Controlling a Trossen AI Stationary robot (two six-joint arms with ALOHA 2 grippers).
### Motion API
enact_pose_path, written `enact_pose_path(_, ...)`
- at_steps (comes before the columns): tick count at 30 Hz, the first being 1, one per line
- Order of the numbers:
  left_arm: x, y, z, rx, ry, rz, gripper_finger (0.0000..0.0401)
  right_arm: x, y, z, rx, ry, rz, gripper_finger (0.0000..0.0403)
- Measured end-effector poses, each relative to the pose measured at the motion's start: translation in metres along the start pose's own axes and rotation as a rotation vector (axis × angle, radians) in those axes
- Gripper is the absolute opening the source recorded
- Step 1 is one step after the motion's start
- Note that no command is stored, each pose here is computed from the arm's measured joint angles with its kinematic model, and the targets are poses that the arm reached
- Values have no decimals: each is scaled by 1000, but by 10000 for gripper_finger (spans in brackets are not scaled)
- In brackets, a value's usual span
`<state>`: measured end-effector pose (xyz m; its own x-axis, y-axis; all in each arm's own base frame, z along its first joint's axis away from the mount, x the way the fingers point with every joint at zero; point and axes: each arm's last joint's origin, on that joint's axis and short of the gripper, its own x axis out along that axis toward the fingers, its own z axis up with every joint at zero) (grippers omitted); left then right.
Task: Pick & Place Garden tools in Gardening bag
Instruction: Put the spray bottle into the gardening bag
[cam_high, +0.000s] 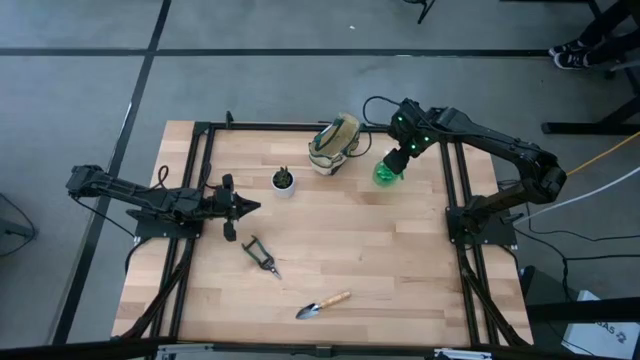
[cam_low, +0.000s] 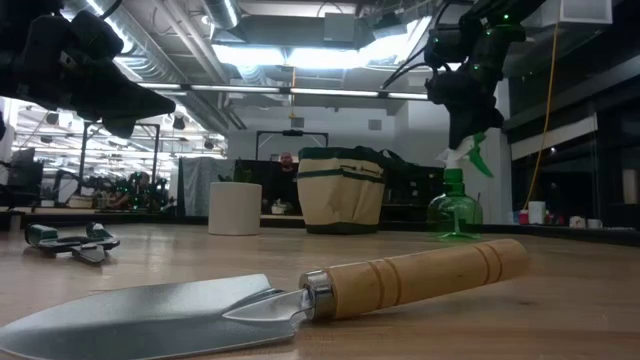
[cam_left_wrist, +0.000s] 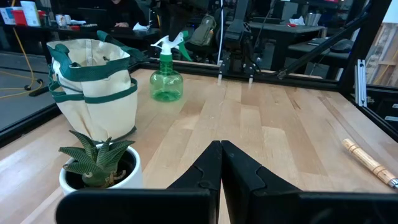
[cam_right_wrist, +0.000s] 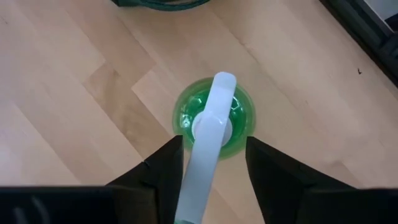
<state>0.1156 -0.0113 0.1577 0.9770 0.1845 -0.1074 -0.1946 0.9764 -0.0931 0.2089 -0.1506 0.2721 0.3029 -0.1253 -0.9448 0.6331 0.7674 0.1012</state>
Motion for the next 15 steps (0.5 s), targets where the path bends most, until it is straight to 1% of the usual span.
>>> enact_pose_path(11,0,0,0,0,0,0,4,0,0,0,-42,1,-1,77)
enact_pose_path(15,0,0,0,0,0,0,4,0,0,0,-58,4,-4,59)
